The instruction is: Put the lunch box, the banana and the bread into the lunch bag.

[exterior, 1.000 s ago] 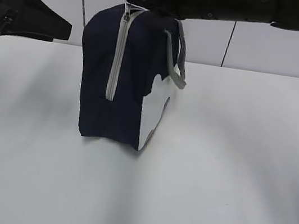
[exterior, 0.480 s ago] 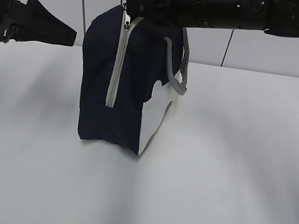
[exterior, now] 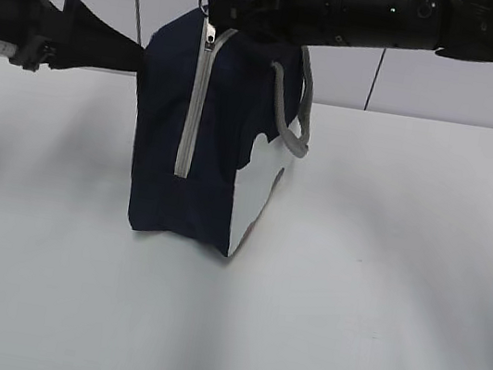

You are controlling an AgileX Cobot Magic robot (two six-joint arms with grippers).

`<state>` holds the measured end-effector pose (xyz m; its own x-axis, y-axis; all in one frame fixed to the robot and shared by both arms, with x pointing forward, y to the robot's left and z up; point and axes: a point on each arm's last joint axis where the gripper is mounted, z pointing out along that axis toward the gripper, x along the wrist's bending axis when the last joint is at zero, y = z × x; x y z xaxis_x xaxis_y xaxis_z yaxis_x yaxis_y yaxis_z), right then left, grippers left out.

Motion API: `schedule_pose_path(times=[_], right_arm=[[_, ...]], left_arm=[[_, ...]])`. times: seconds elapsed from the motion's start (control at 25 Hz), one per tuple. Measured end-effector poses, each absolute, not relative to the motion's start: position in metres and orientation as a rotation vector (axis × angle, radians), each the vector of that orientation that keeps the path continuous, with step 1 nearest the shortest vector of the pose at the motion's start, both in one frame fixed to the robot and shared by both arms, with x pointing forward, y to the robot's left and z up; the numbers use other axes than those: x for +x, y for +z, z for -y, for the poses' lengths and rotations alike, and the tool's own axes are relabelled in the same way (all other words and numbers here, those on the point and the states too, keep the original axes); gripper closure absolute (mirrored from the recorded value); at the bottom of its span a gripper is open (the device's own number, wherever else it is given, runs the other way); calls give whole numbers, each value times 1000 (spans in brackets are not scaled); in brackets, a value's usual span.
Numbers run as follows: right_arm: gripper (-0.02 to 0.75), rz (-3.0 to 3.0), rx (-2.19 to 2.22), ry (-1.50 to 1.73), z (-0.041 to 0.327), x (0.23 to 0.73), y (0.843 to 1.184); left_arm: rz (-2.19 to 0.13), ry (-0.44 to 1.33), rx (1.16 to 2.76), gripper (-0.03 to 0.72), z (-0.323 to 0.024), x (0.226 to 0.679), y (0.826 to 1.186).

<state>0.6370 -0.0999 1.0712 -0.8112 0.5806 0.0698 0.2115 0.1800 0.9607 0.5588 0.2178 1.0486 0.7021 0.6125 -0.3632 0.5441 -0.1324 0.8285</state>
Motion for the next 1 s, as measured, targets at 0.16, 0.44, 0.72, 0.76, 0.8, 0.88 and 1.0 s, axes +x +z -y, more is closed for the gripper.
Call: schedule_pose_path(times=[0.16,0.44,0.72,0.76,0.8,0.88,1.0], right_arm=[[754,-2150,753,1669,100,637,1071],[754,-2152,751,1672,100,637,1071],[754,-2158,744,1678,99,636,1071],[754,-2158,744,1678,99,636,1071],[754,-2158,744,1678,99,636,1071],[754,-2158,744,1678,99,636,1071],[754,-2158,744,1678,99,636,1071]], left_arm=[[-920,56,1818,225,-202,562,1036],[-974,87,1788,285,-198,569,1032],[-972,37,1792,357,-195,572,1024],[-971,34,1791,381,-195,572,1024],[-970,33,1791,410,-195,572,1024],[-966,26,1790,460,-195,571,1024],[-961,19,1789,532,-194,571,1025]])
